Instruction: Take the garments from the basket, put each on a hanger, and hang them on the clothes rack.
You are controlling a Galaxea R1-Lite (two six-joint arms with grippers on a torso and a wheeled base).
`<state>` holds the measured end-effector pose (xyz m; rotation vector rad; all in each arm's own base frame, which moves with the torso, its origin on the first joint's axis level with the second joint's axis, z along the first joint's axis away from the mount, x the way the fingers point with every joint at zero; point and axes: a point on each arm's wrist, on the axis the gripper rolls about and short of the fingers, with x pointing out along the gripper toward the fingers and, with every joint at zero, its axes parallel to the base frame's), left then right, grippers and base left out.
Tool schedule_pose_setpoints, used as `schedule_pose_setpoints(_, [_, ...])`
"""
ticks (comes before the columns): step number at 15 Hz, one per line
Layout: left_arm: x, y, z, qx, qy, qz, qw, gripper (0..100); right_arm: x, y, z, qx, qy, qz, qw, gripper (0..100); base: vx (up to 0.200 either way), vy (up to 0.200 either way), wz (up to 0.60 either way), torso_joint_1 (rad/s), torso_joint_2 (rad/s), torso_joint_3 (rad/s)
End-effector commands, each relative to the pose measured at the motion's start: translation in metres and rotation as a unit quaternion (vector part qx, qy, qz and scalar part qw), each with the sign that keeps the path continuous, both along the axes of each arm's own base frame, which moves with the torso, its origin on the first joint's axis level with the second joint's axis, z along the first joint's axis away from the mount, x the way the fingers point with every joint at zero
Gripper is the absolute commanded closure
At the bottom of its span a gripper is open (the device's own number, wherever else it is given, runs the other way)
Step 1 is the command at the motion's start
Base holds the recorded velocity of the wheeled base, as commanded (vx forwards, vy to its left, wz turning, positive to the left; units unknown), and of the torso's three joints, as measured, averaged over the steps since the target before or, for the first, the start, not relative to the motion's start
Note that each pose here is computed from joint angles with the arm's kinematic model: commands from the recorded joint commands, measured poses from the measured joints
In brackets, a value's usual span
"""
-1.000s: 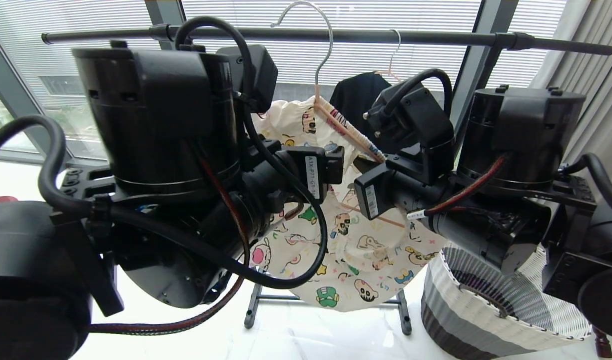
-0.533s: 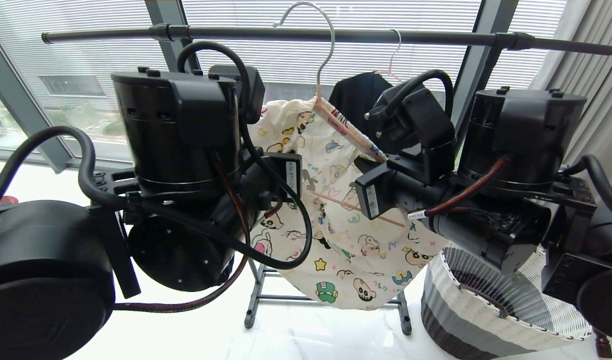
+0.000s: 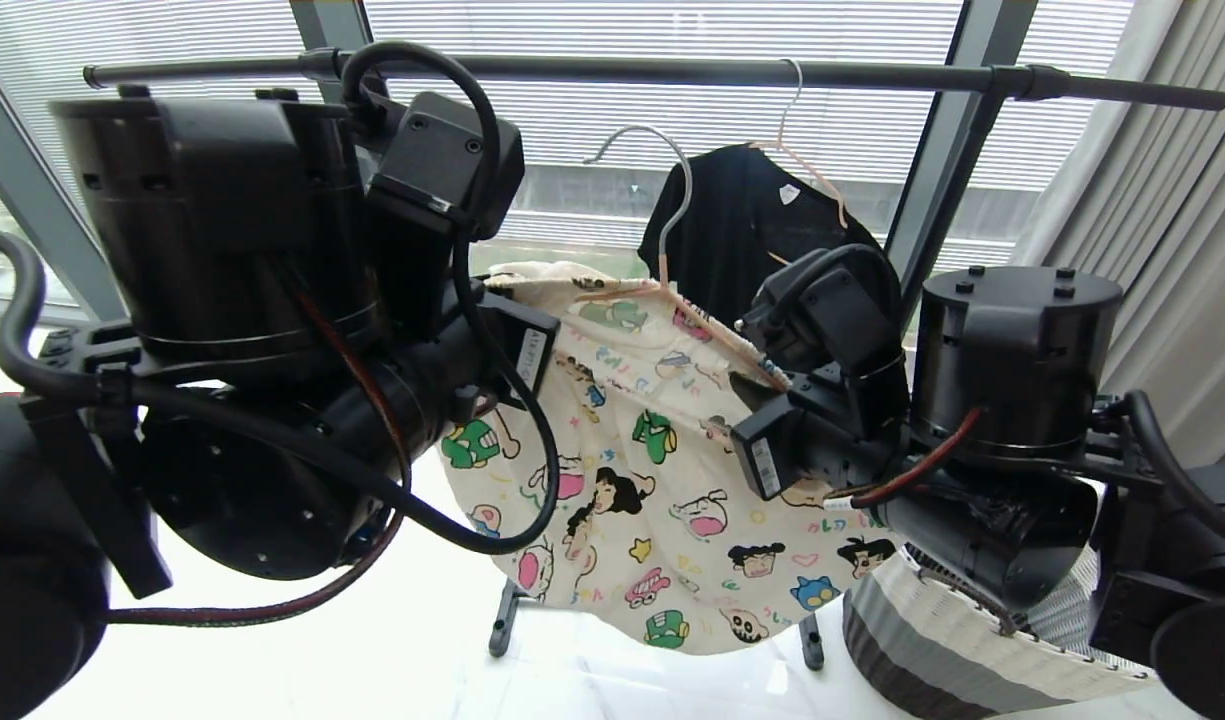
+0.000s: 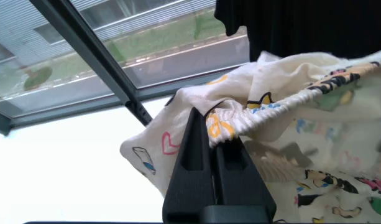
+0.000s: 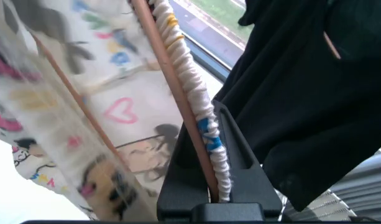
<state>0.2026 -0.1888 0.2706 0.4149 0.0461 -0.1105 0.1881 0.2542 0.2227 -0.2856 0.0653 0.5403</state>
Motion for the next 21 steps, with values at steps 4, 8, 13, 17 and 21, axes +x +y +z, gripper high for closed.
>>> schedule_pose_setpoints(4, [0.003,0.022,0.010,0.024,-0.017,0.031,0.9991,100,0.000,-0.019,-0.005,-0.009,0.007,-0.019,0.9998,100,0.000,0.000,0.00,0.000,0.00,0.000])
schedule_pose_setpoints(8, [-0.007,0.030,0.012,0.027,-0.021,0.001,0.9994,100,0.007,-0.029,-0.003,-0.007,0.005,-0.040,0.9992,100,0.000,0.000,0.00,0.000,0.00,0.000])
schedule_pose_setpoints(13, [-0.046,-0.001,0.005,0.021,-0.013,-0.169,0.9853,100,0.008,-0.027,-0.002,-0.005,0.003,-0.039,0.9992,100,0.000,0.000,0.00,0.000,0.00,0.000])
schedule_pose_setpoints(17, [-0.051,-0.004,0.002,0.007,-0.005,-0.181,0.9835,100,0.007,-0.028,-0.001,-0.004,0.002,-0.038,0.9993,100,0.000,0.000,0.00,0.000,0.00,0.000])
schedule_pose_setpoints(21, [-0.054,-0.005,-0.003,0.011,0.001,-0.188,0.9822,0,0.008,-0.028,0.001,-0.001,0.000,-0.039,0.9992,100,0.000,0.000,0.00,0.000,0.00,0.000])
